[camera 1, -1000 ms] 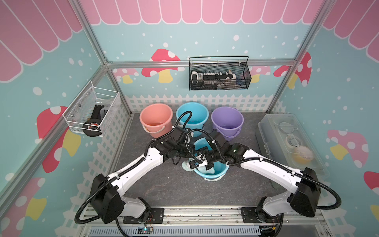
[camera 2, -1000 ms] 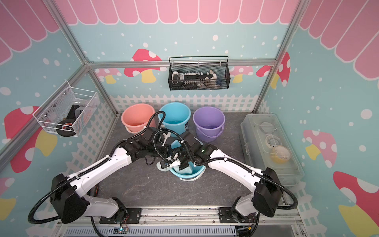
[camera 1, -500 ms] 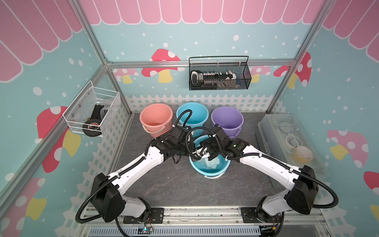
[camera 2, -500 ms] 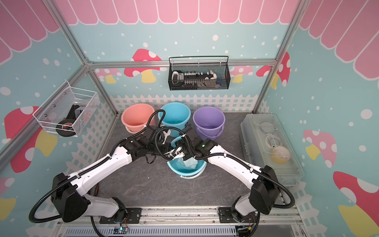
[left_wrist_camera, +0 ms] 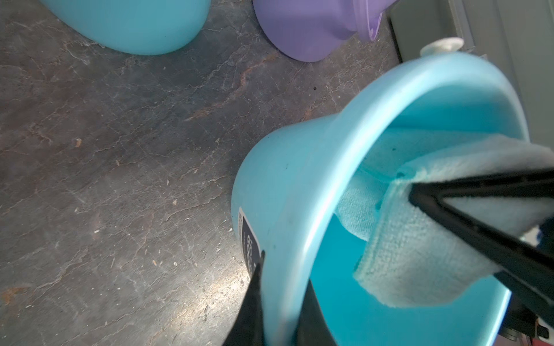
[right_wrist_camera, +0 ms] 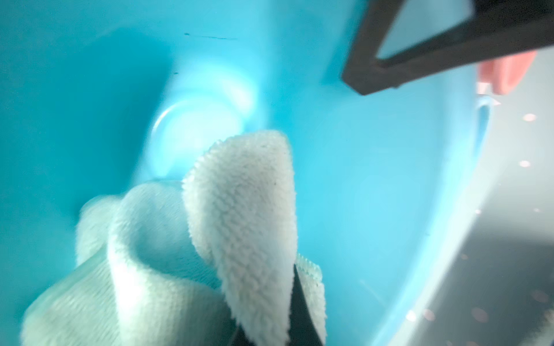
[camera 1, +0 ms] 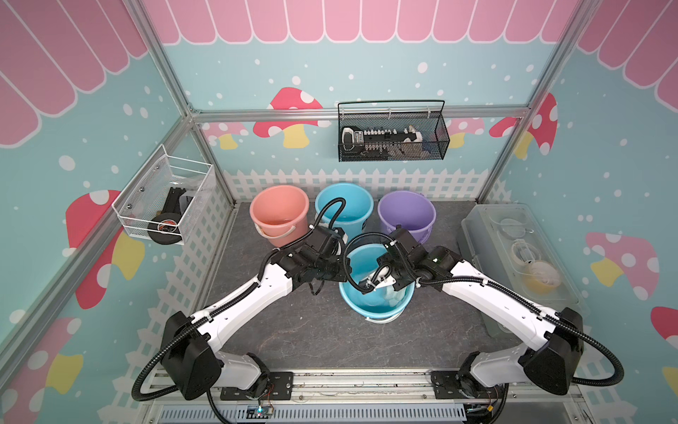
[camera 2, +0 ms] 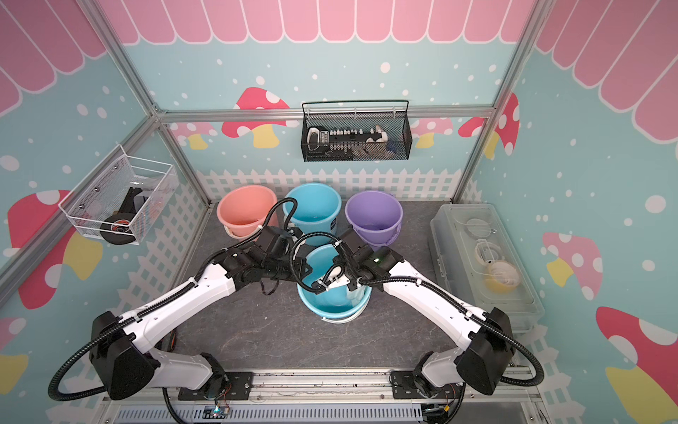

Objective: Wipe the inside of the bucket with a cloth
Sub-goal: Wipe the dirt from the inside of the bucket.

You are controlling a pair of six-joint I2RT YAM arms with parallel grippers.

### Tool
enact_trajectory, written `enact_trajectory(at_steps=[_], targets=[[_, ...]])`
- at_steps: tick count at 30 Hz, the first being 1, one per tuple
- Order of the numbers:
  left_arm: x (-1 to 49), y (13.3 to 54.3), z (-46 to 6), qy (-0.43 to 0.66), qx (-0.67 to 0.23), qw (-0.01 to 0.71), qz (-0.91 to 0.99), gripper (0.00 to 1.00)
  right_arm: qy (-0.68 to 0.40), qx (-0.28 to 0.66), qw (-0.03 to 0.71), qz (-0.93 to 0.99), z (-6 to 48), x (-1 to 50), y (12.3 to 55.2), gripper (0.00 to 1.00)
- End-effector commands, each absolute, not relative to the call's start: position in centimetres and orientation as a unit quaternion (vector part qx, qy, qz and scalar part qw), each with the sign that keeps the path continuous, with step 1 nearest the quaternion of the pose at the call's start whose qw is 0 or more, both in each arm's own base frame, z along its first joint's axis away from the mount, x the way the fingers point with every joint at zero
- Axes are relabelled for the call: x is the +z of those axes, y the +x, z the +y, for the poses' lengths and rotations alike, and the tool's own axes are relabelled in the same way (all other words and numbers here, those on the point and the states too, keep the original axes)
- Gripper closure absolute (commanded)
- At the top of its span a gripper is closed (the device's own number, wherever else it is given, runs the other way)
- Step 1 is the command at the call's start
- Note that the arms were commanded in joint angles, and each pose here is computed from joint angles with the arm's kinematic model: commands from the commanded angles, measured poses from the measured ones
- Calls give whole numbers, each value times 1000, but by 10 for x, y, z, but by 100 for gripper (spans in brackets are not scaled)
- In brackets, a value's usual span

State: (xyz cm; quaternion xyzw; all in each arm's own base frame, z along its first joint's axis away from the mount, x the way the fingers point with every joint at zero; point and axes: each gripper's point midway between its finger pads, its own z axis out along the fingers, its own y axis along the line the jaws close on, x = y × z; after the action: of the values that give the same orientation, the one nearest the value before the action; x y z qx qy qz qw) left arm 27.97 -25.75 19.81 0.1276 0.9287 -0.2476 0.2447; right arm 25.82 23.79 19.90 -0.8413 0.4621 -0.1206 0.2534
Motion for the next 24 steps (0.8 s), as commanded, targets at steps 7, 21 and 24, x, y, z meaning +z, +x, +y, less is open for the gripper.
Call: enact_trajectory(at_steps=[7,21,24], targets=[[223,283,-256,128,-256,280,917,100,-853,66,235,460,243,199,174,100],[224,287,-260,126,-261,280,915,100,-802,241,327,437,319,230,159,100],[226,287,-261,128,-263,282,914,100,-774,240,391,436,339,239,177,100]])
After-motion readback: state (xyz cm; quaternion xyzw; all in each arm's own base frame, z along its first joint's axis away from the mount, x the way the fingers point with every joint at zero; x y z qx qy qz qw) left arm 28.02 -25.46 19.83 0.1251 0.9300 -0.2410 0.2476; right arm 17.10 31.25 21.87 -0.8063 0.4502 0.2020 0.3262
